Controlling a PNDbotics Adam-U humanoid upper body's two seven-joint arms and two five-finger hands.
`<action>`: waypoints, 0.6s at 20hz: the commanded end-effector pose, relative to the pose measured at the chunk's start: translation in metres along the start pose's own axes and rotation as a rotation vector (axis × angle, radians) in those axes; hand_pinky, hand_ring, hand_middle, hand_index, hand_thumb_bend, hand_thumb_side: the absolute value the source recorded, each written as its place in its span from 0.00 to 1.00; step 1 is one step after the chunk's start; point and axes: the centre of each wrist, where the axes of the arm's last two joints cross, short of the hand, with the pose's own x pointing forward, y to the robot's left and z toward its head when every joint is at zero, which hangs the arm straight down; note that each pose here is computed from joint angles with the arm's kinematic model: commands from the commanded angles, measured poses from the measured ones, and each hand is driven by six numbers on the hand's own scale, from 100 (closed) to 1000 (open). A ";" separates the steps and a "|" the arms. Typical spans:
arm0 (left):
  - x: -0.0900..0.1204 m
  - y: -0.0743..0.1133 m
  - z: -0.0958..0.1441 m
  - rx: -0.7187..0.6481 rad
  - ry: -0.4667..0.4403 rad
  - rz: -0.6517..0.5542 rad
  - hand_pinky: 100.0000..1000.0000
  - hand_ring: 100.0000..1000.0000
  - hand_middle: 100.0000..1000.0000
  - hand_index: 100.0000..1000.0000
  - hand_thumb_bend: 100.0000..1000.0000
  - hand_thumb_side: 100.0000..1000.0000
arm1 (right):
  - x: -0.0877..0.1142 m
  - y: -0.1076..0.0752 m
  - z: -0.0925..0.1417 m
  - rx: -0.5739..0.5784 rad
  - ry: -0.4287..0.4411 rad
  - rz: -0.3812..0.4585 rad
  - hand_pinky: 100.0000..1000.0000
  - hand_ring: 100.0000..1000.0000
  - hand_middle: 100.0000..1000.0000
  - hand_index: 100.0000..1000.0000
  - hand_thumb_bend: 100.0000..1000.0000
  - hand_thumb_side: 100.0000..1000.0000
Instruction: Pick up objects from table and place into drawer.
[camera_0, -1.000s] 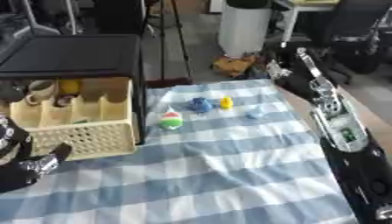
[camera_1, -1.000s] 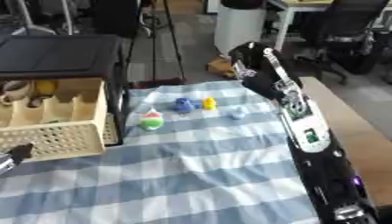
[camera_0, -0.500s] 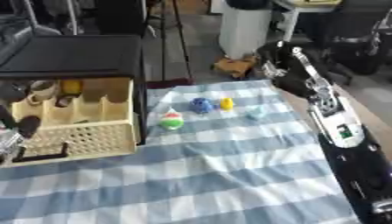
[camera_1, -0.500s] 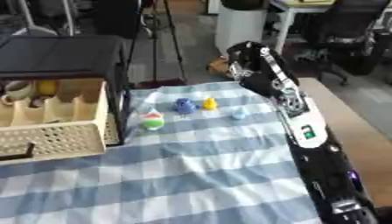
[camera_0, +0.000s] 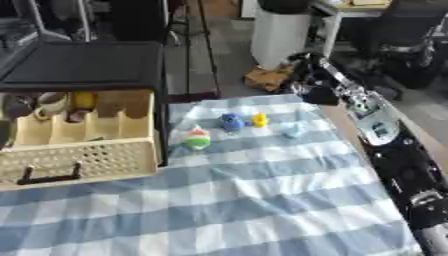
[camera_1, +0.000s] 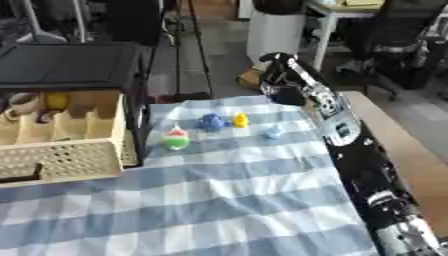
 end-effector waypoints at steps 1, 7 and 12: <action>0.004 0.007 0.000 0.019 -0.024 0.000 0.00 0.00 0.00 0.56 0.39 1.00 | -0.011 -0.020 0.000 0.029 0.061 0.109 0.39 0.60 0.61 0.85 0.00 0.09; 0.004 0.003 0.001 0.004 -0.026 0.014 0.00 0.00 0.00 0.56 0.38 1.00 | -0.021 -0.008 -0.004 0.073 0.151 0.141 0.48 0.67 0.66 0.85 0.00 0.11; 0.004 0.001 0.001 -0.002 -0.030 0.024 0.00 0.00 0.00 0.56 0.37 1.00 | -0.025 0.004 -0.007 0.094 0.219 0.164 0.58 0.75 0.73 0.87 0.00 0.11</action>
